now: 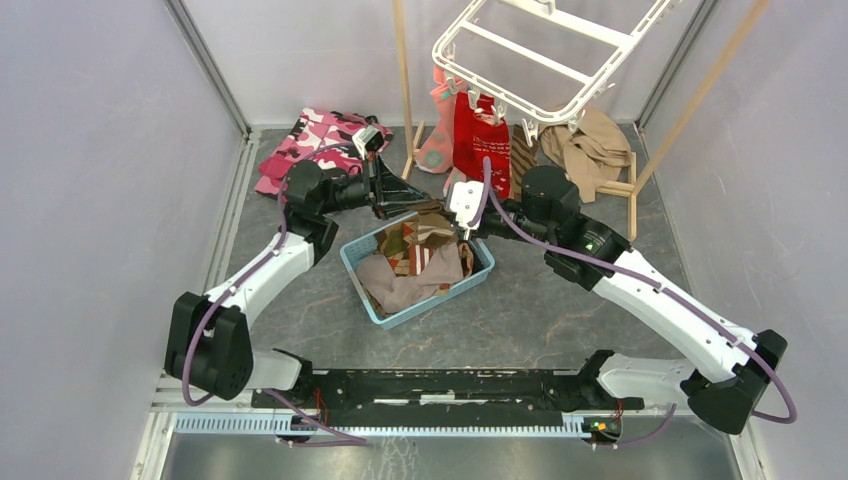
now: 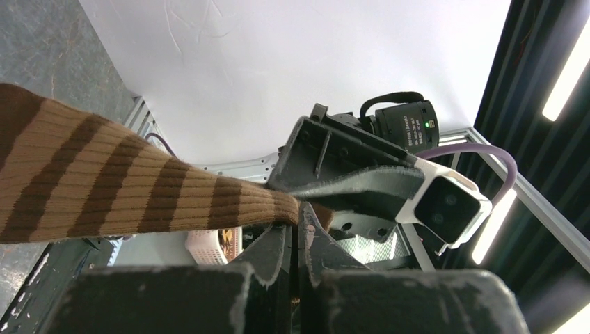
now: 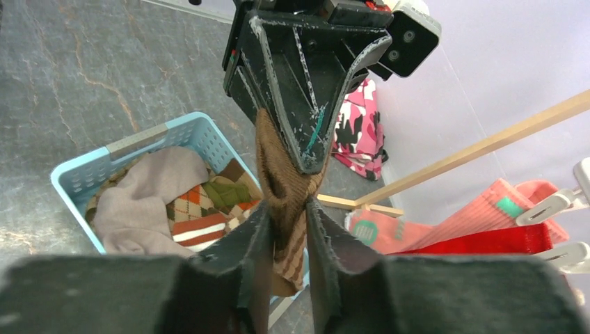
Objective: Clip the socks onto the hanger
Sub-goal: Pick up the sock from the bin.
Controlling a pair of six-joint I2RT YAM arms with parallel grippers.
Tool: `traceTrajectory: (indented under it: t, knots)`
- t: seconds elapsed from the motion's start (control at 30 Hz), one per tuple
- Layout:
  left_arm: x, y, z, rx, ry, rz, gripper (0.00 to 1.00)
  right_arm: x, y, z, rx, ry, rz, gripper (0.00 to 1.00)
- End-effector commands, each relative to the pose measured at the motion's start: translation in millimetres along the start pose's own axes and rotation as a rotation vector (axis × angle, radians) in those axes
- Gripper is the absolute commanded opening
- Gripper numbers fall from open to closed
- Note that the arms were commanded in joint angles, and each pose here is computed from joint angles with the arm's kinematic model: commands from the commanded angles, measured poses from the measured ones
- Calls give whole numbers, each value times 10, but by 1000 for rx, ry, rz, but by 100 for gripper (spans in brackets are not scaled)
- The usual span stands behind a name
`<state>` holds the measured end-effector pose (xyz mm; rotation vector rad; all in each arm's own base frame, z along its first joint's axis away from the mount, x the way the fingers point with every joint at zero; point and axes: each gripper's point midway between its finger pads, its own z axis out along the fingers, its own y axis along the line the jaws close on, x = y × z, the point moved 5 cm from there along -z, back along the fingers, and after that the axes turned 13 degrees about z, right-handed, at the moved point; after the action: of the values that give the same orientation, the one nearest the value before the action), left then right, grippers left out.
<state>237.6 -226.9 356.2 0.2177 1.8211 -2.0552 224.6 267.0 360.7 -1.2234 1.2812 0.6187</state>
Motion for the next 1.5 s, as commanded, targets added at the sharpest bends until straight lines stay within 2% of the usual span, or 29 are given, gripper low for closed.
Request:
traceTrajectory:
  t: [0.0,0.07,0.13,0.23,0.33,0.43,0.5,0.57,0.6,0.7,0.8,0.97,1.1,1.17,1.37,1.47]
  knots:
    - [-42,-113,34,32,6,18,4,-286,-56,-23,17,-91,-20,18]
    - [-48,-101,36,30,4,14,12,-272,-32,-3,0,-91,-3,6]
    - [-55,-107,32,31,1,20,22,-275,-19,-5,-4,-92,24,0]
    - [-111,-160,-35,39,-20,67,35,-301,-24,-92,6,-77,66,0]
    - [-203,-255,-159,39,-50,180,51,-310,-128,-284,52,-101,102,0]
    - [-293,-437,-234,44,-73,376,68,-326,-250,-480,59,-152,163,0]
    - [-320,-582,-245,32,-85,565,80,-351,-283,-544,52,-165,195,0]
    - [-347,-671,-263,-16,-104,809,96,-394,-314,-582,52,-173,219,0]
    - [-350,-705,-281,-44,-114,939,99,-416,-352,-605,66,-178,237,0]
    - [-294,-703,-292,-100,-119,1296,100,-589,-470,-721,100,-225,278,0]
    - [-198,-686,-222,-92,-128,1554,100,-782,-575,-839,102,-266,307,0]
    - [-149,-581,19,-67,-113,1833,100,-814,-631,-906,53,-267,352,0]
    - [-276,-513,160,-46,-156,1857,93,-655,-549,-856,1,-246,391,0]
    - [-327,-563,220,-16,-193,1843,86,-606,-518,-838,-18,-239,398,0]
    - [-385,-560,439,98,-206,1742,67,-509,-475,-781,-64,-214,416,0]
    - [-310,-588,467,165,-218,1724,66,-464,-474,-756,-70,-205,423,0]
